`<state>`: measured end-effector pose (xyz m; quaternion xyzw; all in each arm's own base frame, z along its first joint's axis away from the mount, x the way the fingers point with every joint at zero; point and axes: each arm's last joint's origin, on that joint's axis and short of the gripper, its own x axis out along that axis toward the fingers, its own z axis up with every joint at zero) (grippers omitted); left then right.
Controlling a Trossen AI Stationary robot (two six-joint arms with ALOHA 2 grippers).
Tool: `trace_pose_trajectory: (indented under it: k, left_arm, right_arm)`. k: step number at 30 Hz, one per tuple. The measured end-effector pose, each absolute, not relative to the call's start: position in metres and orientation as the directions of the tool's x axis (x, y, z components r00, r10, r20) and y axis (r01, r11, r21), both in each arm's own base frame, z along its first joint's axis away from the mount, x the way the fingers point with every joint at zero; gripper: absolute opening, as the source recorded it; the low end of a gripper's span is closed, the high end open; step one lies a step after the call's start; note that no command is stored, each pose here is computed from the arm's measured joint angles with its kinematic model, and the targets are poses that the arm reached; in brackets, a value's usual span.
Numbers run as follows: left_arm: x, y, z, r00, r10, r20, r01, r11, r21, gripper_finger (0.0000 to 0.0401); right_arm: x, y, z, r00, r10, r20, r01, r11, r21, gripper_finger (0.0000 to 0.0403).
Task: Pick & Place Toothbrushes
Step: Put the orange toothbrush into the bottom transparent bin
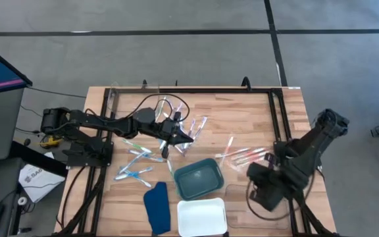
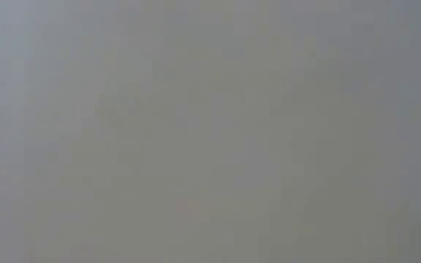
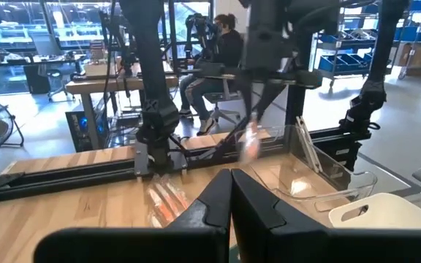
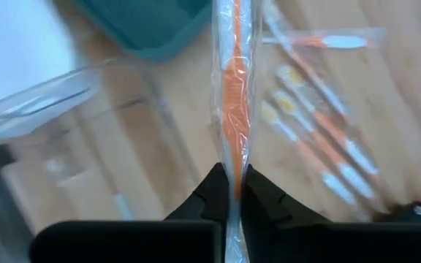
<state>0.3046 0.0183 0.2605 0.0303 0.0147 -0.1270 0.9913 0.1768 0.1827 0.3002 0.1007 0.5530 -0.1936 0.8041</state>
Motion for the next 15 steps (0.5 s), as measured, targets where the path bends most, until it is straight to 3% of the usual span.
trace_pose_trajectory:
  k: [15]
  left_arm:
    - [0.305, 0.018, 0.266, 0.968, -0.25, 0.018, 0.248, 0.966, 0.069, 0.0003]
  right_arm:
    - [0.111, 0.268, 0.259, 0.31, -0.141, -0.94, 0.297, 0.954, -0.045, 0.0019]
